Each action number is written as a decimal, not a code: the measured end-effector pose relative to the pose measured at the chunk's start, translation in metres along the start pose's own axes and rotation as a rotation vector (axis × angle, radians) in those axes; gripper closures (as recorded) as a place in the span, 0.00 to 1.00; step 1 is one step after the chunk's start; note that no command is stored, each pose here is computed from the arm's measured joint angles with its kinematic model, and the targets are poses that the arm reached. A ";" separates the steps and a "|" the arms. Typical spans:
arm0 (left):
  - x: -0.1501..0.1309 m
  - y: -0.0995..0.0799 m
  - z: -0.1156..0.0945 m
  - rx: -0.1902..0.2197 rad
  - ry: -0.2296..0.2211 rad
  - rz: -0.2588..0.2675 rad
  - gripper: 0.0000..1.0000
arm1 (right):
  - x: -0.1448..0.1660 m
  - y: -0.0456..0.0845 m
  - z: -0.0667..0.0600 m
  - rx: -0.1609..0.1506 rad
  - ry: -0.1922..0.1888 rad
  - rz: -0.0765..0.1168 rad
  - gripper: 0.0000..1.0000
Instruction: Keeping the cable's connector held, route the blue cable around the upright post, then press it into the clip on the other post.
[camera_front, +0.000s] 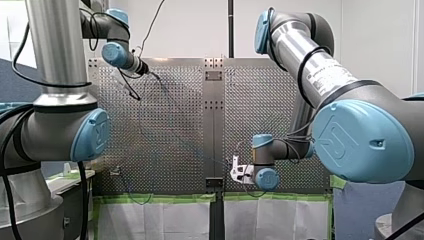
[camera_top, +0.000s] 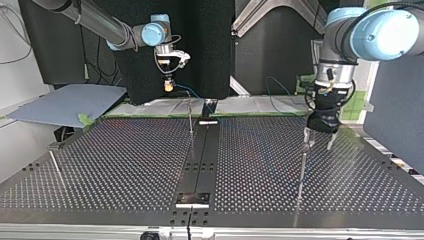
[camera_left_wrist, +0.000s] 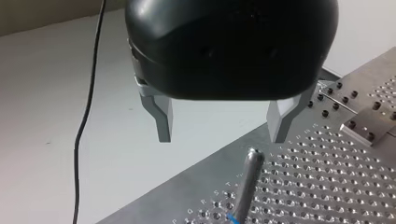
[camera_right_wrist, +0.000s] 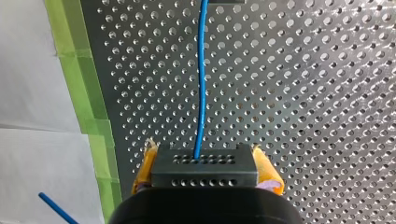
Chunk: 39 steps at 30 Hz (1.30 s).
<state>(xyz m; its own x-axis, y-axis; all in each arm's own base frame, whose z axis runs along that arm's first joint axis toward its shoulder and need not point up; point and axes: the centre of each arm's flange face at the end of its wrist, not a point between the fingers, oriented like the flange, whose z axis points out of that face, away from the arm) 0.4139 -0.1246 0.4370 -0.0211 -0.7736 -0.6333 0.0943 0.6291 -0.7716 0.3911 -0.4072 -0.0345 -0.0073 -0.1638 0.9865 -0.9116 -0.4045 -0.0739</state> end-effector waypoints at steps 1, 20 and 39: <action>-0.002 -0.002 0.000 -0.001 0.000 0.009 0.00 | 0.000 0.000 0.000 0.000 0.000 0.000 1.00; -0.050 -0.055 0.004 -0.079 -0.061 0.207 0.00 | 0.000 0.000 0.000 0.004 -0.005 -0.004 1.00; -0.012 -0.054 -0.010 -0.167 0.130 0.404 0.00 | -0.001 -0.003 -0.001 0.011 -0.008 -0.011 1.00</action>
<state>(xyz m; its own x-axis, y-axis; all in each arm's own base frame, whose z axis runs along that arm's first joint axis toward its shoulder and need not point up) 0.3990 -0.1481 0.4857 -0.1419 -0.4541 -0.8796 -0.0410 0.8905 -0.4531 0.3933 -0.4050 -0.0348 0.0062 -0.1661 0.9861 -0.9069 -0.4165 -0.0645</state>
